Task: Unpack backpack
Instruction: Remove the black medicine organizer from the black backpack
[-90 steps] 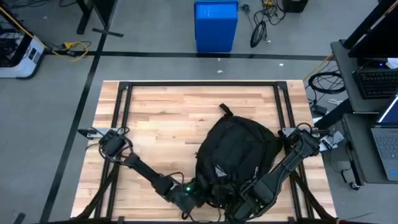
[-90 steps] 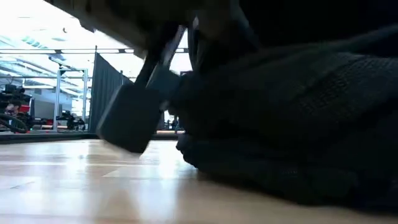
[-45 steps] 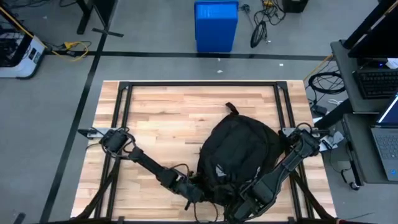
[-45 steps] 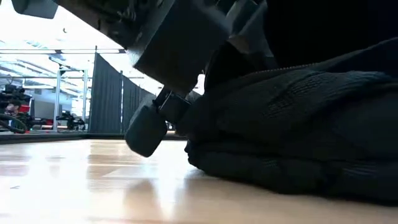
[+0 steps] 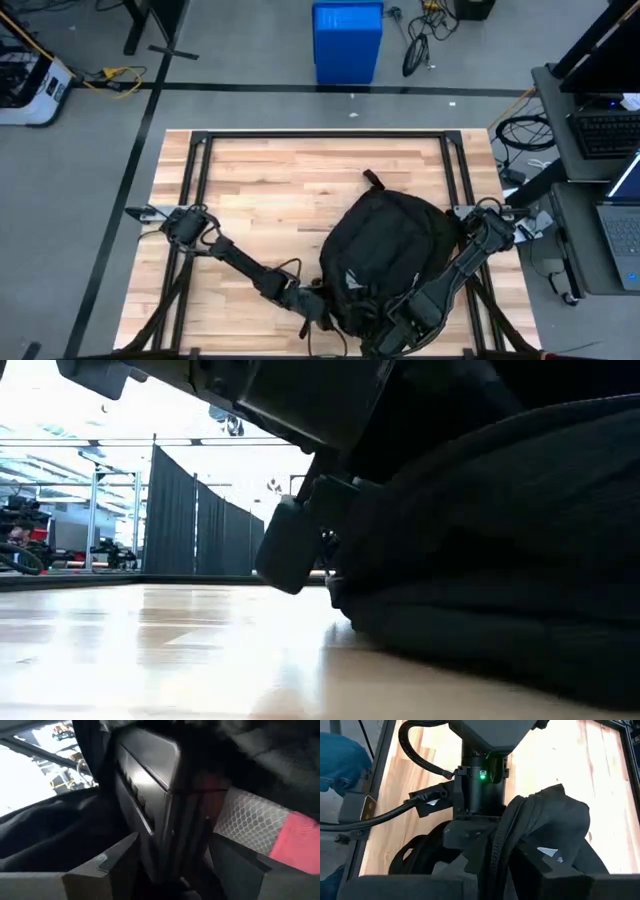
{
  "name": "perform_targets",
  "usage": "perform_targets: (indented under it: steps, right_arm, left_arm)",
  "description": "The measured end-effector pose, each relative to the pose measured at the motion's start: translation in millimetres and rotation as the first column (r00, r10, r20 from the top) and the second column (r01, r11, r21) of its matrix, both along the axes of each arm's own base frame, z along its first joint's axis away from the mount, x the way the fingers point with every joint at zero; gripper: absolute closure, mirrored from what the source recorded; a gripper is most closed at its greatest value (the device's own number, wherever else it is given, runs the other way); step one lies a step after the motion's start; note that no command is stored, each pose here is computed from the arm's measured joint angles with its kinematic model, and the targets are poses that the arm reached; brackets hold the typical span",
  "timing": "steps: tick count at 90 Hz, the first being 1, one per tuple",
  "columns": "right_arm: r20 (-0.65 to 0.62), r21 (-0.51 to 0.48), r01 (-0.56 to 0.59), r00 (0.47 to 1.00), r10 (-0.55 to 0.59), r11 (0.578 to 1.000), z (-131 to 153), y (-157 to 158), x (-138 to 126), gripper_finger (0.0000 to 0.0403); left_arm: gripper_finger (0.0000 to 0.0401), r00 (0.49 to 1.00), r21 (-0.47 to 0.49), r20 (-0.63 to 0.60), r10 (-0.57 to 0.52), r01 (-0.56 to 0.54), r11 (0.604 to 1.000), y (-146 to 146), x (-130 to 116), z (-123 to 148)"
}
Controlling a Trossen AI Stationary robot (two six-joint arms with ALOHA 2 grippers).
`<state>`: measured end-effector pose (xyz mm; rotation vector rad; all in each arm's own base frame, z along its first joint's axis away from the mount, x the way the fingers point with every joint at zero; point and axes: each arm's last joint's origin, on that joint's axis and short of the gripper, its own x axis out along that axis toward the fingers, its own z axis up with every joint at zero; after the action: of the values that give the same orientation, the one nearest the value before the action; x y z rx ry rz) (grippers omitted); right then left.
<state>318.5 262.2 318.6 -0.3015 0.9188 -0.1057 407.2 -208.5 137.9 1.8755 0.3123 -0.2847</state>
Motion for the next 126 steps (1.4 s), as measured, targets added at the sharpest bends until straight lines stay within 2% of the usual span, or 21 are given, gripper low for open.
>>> perform_targets:
  steps: [13, 30, 46, 53, 64, 71, 82, 101, 116, 126]
  right_arm:
    - [0.000, -0.005, -0.002, 1.000, 0.002, 1.000, 0.0, -0.2, 0.1, 0.0346]
    - [0.013, -0.008, -0.011, 1.000, 0.011, 1.000, 1.3, 0.2, 1.0, 0.0346]
    - [0.013, -0.010, -0.014, 1.000, 0.014, 1.000, 1.3, 0.2, 1.1, 0.0346]
    - [0.015, -0.010, -0.027, 1.000, 0.027, 1.000, 1.6, 0.9, 1.7, 0.0346]
    - [0.017, -0.004, -0.046, 0.999, 0.046, 0.999, 2.1, 2.0, 2.6, 0.0346]
    - [0.021, -0.004, -0.051, 0.998, 0.051, 0.999, 2.3, 2.5, 2.9, 0.0346]
    - [0.021, -0.011, -0.051, 0.998, 0.051, 0.999, 2.1, 2.3, 3.0, 0.0346]
    - [0.024, -0.016, -0.051, 0.998, 0.051, 0.999, 2.1, 2.0, 3.4, 0.0346]
    - [0.026, -0.027, -0.051, 0.998, 0.052, 0.998, 2.2, 0.7, 4.4, 0.0346]
    - [0.031, -0.034, -0.050, 0.998, 0.051, 0.998, 1.6, -1.5, 7.7, 0.0346]
  left_arm:
    - [0.0178, 1.000, -0.014, 0.014, -0.005, 0.005, 1.000, -0.1, 0.8, 1.5]
    - [0.0178, 0.996, -0.062, 0.060, -0.065, 0.069, 0.996, -3.1, 2.5, 6.4]
    - [0.0178, 0.995, -0.057, 0.065, -0.072, 0.075, 0.996, -3.3, 2.6, 6.9]
    - [0.0178, 0.994, 0.002, 0.063, -0.093, 0.093, 0.996, -3.3, 2.7, 7.1]
    - [0.0178, 0.988, 0.159, 0.050, -0.143, 0.133, 0.978, -2.8, 3.0, 7.5]
    - [0.0178, 0.986, 0.195, 0.044, -0.158, 0.146, 0.970, -2.8, 3.0, 7.4]
    - [0.0178, 0.981, 0.181, 0.024, -0.192, 0.184, 0.966, -0.6, 4.2, 6.0]
    - [0.0178, 0.969, 0.097, 0.020, -0.248, 0.245, 0.965, -0.7, 4.9, 5.3]
    - [0.0178, 0.957, 0.140, 0.010, -0.291, 0.287, 0.948, 0.9, 6.1, 5.4]
    - [0.0178, 0.952, 0.128, 0.027, -0.305, 0.300, 0.945, 3.9, 8.4, 8.7]
